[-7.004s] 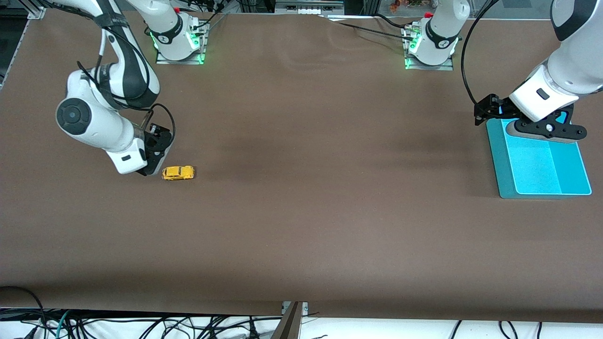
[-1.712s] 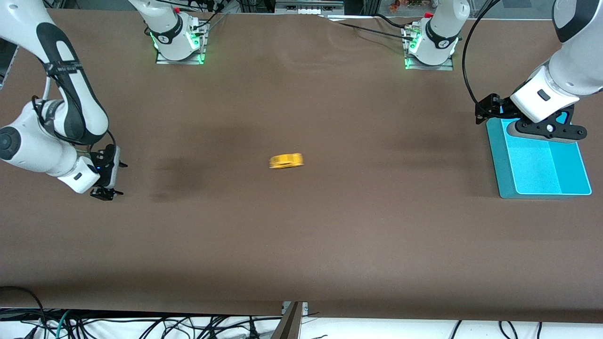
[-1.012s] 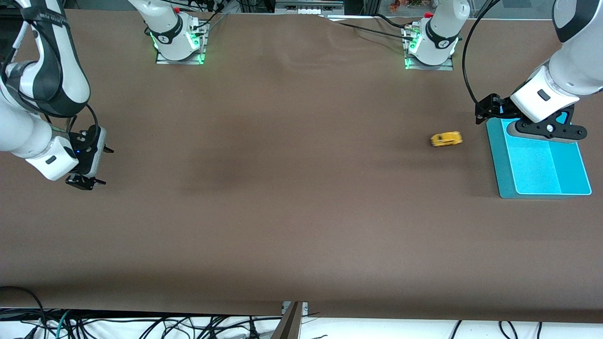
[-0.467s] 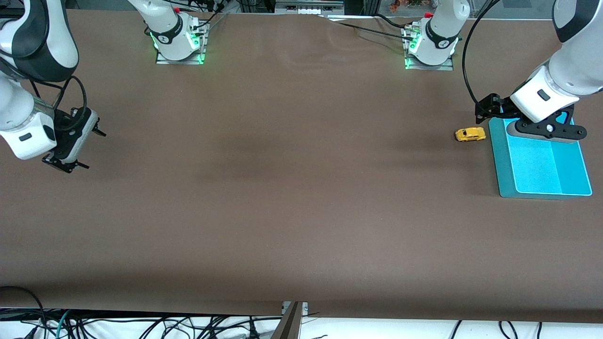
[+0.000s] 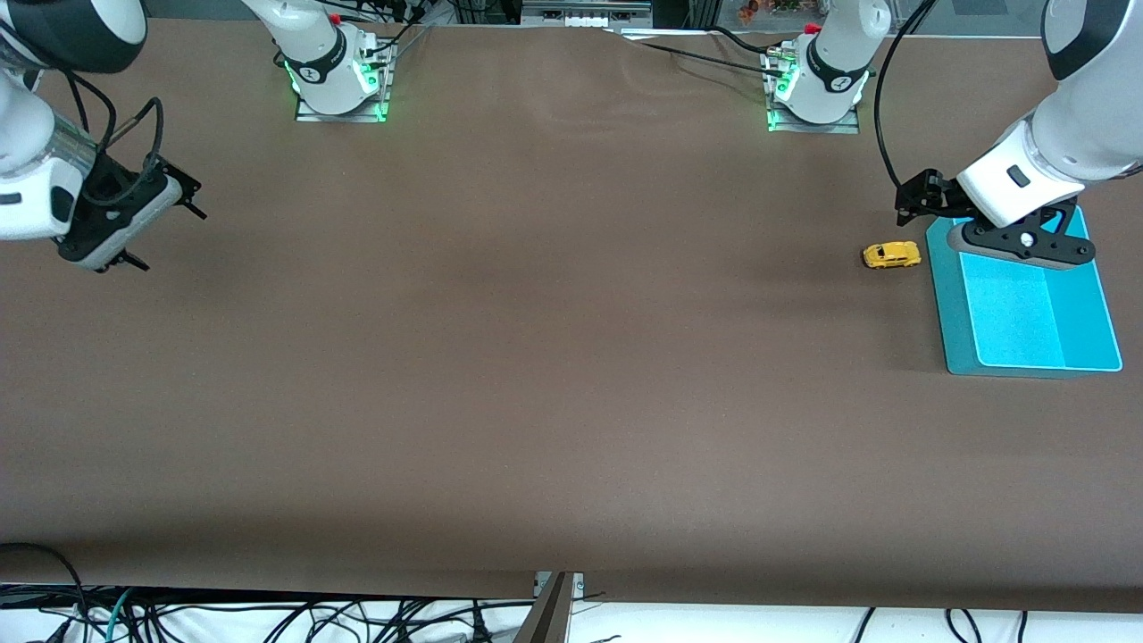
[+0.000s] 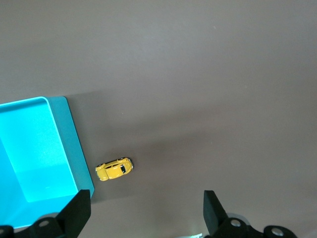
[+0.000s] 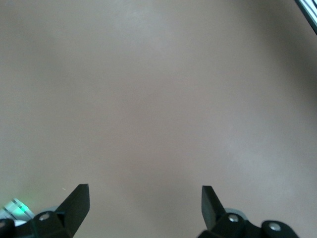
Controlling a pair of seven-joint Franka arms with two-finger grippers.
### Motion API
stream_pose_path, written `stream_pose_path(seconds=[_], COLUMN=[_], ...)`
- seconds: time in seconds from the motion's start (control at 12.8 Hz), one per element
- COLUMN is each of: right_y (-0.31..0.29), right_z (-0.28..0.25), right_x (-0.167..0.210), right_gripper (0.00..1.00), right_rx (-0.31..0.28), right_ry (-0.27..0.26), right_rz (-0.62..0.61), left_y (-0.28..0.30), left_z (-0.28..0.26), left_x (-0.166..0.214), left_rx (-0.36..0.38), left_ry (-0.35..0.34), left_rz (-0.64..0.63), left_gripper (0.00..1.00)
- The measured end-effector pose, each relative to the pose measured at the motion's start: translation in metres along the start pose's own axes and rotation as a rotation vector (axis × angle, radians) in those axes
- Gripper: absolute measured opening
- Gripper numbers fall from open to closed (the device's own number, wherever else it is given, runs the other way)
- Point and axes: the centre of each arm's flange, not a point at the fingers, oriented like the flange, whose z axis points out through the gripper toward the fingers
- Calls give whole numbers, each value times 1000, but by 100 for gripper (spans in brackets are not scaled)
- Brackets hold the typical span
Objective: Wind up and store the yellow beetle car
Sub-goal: 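Lower the left gripper onto the car and grasp it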
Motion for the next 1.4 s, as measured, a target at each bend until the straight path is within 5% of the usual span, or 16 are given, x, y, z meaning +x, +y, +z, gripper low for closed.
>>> stream_pose_path(seconds=[0.39,0.62,1.01,1.4], right_y=[-3,-12,-14,-10], right_z=[-25,-42,-49,-50], right_x=[-13,-10,-10,-12], right_gripper=[100,100,100,100], right_rx=[35,45,45,22], right_ry=[23,6,5,-5], right_rz=[407,551,613,616], left_y=[23,12,-37,-98], left_z=[17,69,194,296], left_x=[-1,4,-6,-58], left_rx=[-4,-10,46,32], left_ry=[-65,-97,-82,-14], left_rz=[210,313,526,746], left_gripper=[100,100,100,100])
